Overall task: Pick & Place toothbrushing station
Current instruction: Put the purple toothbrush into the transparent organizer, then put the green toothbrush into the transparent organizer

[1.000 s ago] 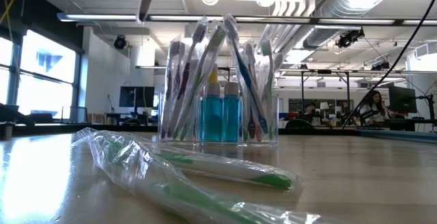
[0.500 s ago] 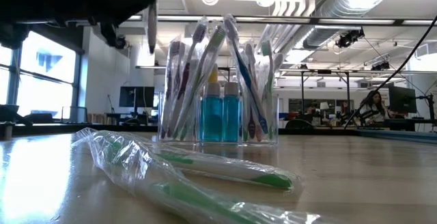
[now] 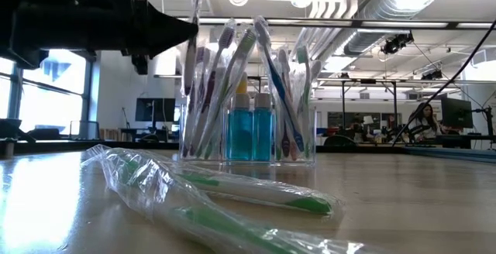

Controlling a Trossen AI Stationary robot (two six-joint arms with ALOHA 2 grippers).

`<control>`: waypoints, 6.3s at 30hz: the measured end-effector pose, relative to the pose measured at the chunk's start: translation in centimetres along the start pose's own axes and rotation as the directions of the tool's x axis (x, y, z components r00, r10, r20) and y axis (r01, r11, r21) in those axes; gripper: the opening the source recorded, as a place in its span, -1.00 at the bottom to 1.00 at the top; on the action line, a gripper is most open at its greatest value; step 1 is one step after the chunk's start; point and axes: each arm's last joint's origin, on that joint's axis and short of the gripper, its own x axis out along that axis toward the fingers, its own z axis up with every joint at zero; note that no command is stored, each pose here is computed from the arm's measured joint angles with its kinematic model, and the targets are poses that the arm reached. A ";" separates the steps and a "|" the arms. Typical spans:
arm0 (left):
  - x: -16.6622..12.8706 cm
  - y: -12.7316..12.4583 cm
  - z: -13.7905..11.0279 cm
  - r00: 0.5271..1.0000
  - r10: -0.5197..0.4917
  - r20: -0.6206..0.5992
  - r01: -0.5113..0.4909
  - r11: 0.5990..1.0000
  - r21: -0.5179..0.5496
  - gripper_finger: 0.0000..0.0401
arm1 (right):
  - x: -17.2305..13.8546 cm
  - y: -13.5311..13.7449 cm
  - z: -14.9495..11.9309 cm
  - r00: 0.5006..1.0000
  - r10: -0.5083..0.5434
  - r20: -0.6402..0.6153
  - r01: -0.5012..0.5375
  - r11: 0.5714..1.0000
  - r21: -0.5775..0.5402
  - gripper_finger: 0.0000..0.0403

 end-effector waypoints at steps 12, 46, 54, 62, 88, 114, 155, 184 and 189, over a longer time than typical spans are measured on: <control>1.5 0.7 -1.6 0.999 -0.016 -0.048 0.017 1.000 0.009 -0.97 | 1.1 0.1 -0.5 1.000 -0.014 0.019 0.015 0.998 -0.061 0.26; 1.2 1.4 -5.9 0.970 0.004 -0.244 -0.030 0.994 -0.103 -0.66 | 1.2 0.2 -0.5 0.999 0.036 0.019 -0.033 0.989 -0.143 0.26; 1.2 1.5 -5.8 0.974 0.035 -0.225 -0.056 0.994 -0.089 -0.31 | 1.2 0.2 -0.5 0.999 0.036 0.021 -0.033 0.990 -0.136 0.26; 1.2 1.4 -5.8 0.973 0.022 -0.229 -0.019 1.000 0.015 -0.13 | 1.2 0.2 -0.5 0.999 0.036 0.022 -0.033 0.992 -0.122 0.26; -0.1 -0.5 -5.4 0.979 0.089 -0.182 -0.021 0.938 0.345 -0.13 | 1.2 0.2 -0.5 0.999 0.036 0.021 -0.033 0.993 -0.114 0.26; -7.4 -7.5 -3.9 0.946 -0.085 -0.313 0.182 0.938 0.296 -0.13 | 6.1 -0.2 0.7 0.954 -0.036 -0.297 0.000 0.993 -0.121 0.26; -4.8 -3.9 -6.8 0.653 -0.292 -0.699 0.462 0.885 0.062 -0.13 | 7.0 -0.9 0.3 0.947 -0.030 -0.318 0.014 0.999 -0.051 0.26; -2.2 -4.2 -6.4 0.590 -0.345 -0.730 0.581 0.810 0.087 -0.13 | 7.0 -0.9 0.4 0.951 -0.028 -0.308 0.039 0.999 0.029 0.26; -2.2 -4.1 -6.7 0.589 -0.340 -0.733 0.577 0.812 0.086 -0.13 | 7.0 -0.9 0.4 0.951 -0.028 -0.308 0.039 0.999 0.028 0.26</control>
